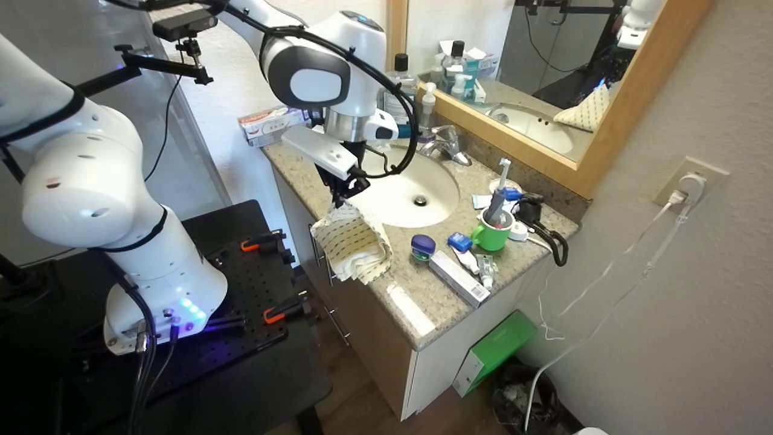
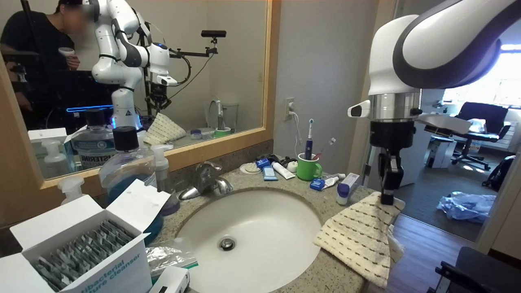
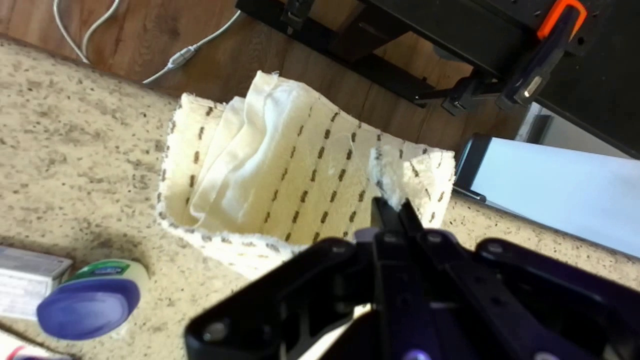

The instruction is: Put the white towel on the left side of the counter

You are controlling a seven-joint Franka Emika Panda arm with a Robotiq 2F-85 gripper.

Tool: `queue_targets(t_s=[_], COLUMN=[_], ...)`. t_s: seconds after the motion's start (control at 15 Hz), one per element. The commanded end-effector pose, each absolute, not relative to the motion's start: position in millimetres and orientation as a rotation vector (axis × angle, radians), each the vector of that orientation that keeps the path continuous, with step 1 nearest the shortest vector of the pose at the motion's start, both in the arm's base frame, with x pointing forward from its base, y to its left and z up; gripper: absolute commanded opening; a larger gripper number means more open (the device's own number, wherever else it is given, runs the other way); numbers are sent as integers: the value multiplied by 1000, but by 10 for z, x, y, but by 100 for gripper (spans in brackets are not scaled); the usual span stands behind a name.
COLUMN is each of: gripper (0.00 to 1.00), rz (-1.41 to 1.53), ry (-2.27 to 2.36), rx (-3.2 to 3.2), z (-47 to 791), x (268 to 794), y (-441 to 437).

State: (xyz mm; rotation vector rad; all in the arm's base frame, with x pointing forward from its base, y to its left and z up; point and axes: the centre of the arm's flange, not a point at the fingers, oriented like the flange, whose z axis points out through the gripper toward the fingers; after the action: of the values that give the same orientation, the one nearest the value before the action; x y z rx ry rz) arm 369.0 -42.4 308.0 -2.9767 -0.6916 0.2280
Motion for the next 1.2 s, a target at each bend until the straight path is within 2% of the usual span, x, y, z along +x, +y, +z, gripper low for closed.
queue_targets(t_s=[0.0,0.4,1.13], gripper=[1,1,1], rz=[238,188,-92], ry=[-664,-593,-236], rx=[-3048,-3152,-3369], z=[3319,3896,5534], x=[3638,3470,2760], y=[-244,-282,155])
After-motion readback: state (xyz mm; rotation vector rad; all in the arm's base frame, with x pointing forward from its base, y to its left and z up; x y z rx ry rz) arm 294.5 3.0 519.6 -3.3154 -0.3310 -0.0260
